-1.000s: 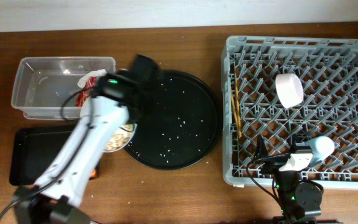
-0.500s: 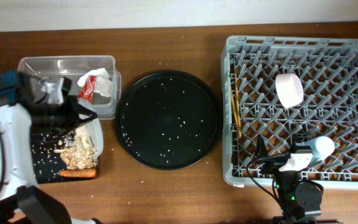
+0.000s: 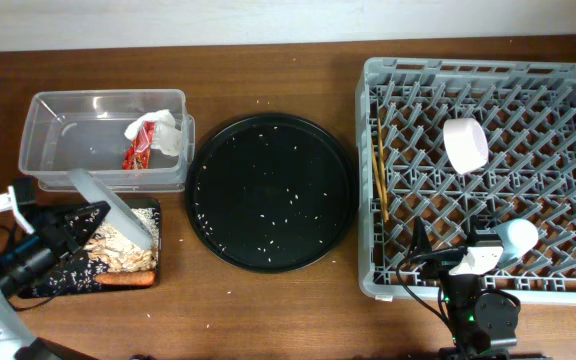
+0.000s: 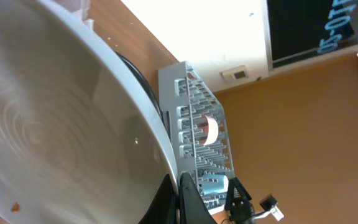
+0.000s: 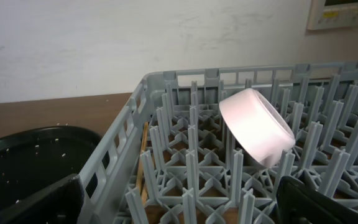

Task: Sort waste into correct bins and load items into the dishwasher rack
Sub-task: 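Tilt the white plate over the black tray to dump the rice scraps, then carry the white plate to the rack and stand it upright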

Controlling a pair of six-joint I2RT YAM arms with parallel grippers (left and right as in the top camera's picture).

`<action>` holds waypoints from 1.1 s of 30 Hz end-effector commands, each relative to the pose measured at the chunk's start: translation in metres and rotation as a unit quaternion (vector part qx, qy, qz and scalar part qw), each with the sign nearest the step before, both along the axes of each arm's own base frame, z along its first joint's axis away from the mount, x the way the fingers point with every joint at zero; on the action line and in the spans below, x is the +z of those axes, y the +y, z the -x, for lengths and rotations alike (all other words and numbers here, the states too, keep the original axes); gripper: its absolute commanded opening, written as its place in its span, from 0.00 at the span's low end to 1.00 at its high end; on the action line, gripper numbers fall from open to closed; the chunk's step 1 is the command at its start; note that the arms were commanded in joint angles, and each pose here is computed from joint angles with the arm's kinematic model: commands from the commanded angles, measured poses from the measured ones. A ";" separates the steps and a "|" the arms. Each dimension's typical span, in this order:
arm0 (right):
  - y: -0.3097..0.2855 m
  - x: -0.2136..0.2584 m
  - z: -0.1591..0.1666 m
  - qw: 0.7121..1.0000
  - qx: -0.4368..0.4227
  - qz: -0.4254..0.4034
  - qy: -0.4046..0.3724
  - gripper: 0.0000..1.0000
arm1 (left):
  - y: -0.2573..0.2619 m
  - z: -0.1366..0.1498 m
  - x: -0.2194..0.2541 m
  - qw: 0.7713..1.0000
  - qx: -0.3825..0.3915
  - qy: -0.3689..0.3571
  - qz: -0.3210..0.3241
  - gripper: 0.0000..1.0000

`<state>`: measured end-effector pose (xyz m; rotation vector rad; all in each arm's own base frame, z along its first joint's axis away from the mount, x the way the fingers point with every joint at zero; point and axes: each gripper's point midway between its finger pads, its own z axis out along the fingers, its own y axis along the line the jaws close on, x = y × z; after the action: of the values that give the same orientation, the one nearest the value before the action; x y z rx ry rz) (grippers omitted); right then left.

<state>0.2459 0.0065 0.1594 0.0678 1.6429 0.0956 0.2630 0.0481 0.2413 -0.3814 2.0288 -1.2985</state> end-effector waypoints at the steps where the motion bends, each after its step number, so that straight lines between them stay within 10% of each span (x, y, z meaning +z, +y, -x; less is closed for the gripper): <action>1: -0.001 -0.003 0.000 1.000 -0.001 -0.002 0.002 0.98 | -0.038 -0.007 0.011 0.996 -0.072 -0.046 -0.014 0.00; 9: -0.001 -0.003 0.000 1.000 -0.001 -0.002 0.002 0.98 | -0.232 -0.085 0.017 0.947 -0.249 -0.110 -0.170 0.00; 15: -0.001 -0.003 0.000 1.000 -0.001 -0.002 0.002 0.98 | -0.365 -0.098 0.092 0.907 -0.309 -0.284 0.009 0.00; 23: -0.001 -0.003 0.000 1.000 -0.001 -0.002 0.002 0.98 | -0.428 -0.101 -0.016 0.923 -0.359 -0.121 0.063 0.00; 25: -0.001 -0.003 0.000 1.000 -0.001 -0.002 0.002 0.98 | -0.427 -0.104 -0.014 0.924 -0.356 -0.126 0.063 0.25; 27: -0.001 -0.003 0.000 1.000 -0.001 -0.002 0.002 0.98 | -0.416 -0.112 -0.001 0.919 -0.363 -0.138 0.067 0.99; 31: -0.001 -0.003 0.000 1.000 -0.001 -0.002 0.002 0.98 | -0.372 -0.139 0.010 0.939 -0.324 -0.113 0.021 0.99; 33: -0.001 -0.003 0.000 1.000 -0.001 -0.002 0.002 0.98 | -0.326 -0.152 -0.005 0.959 -0.257 -0.070 -0.100 0.99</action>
<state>0.2459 0.0077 0.1593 0.0629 1.6436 0.1015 0.4008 -0.3274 0.2063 0.3037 2.1772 -1.7047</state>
